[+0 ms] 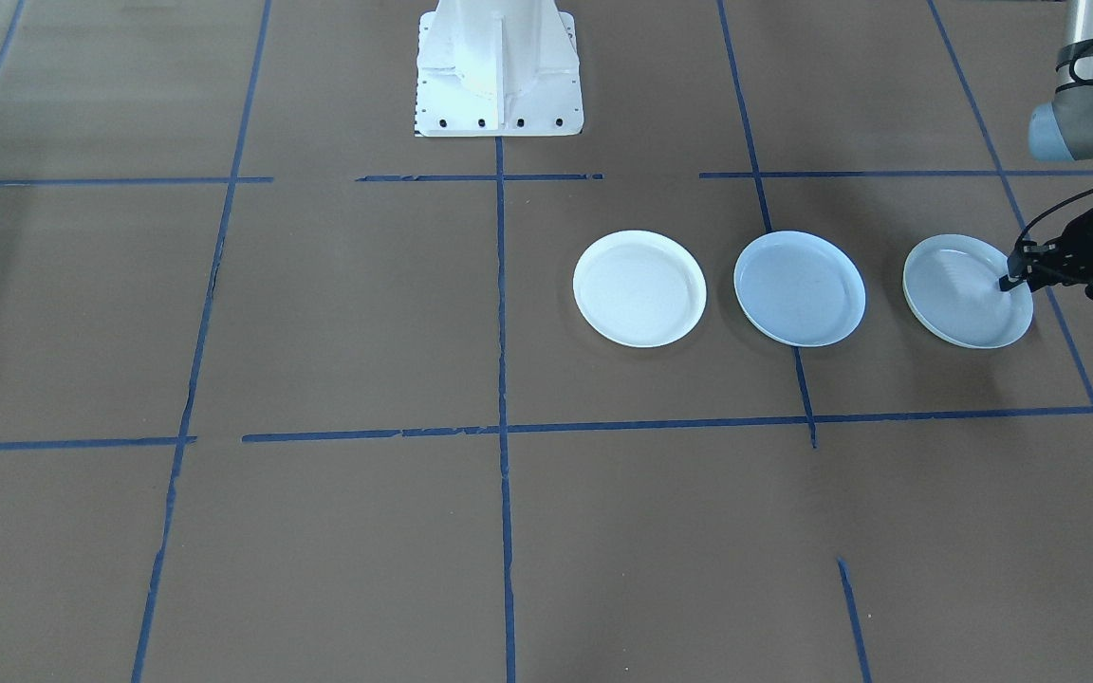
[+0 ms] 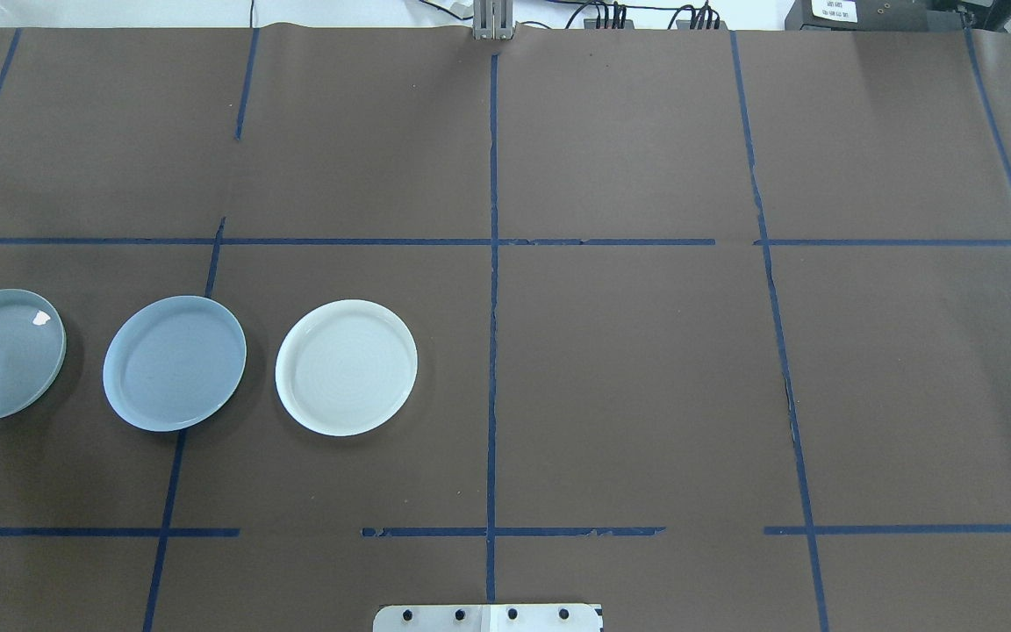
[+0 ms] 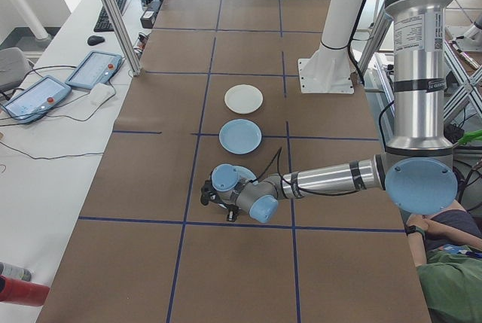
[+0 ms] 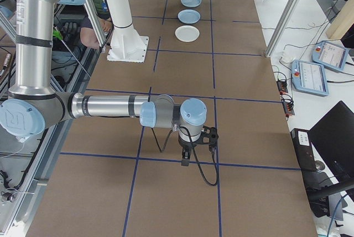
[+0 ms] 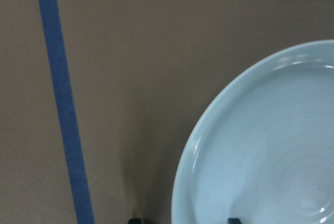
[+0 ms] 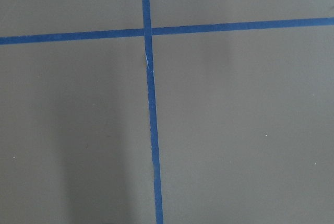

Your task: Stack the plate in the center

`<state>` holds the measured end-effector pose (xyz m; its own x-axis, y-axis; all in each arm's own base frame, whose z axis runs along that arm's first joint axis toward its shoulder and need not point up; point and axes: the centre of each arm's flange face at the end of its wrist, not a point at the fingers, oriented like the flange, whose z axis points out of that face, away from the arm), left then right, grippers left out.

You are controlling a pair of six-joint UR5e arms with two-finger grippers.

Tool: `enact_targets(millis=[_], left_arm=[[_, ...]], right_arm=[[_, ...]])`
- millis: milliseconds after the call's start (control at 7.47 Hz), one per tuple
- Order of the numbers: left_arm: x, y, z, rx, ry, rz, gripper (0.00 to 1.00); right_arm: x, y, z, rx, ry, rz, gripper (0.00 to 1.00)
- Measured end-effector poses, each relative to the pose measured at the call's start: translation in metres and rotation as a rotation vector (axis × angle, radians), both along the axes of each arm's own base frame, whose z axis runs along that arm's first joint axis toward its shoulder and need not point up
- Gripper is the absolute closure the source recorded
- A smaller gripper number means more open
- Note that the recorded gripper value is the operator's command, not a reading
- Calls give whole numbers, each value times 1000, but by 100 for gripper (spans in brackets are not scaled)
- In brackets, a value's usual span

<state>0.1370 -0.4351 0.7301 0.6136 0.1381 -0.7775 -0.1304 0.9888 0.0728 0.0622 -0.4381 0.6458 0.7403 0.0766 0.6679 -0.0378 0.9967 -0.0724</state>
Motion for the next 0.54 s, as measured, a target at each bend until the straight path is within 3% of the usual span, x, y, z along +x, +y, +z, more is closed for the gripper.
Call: enact_targets(millis=[134, 535], left_arm=[[1, 1, -1, -8, 13, 6, 100], [-3, 8, -9, -60, 124, 42, 100]], right_arm=[[0, 0, 0, 0, 0, 0, 0], [0, 0, 0, 0, 0, 0, 0]])
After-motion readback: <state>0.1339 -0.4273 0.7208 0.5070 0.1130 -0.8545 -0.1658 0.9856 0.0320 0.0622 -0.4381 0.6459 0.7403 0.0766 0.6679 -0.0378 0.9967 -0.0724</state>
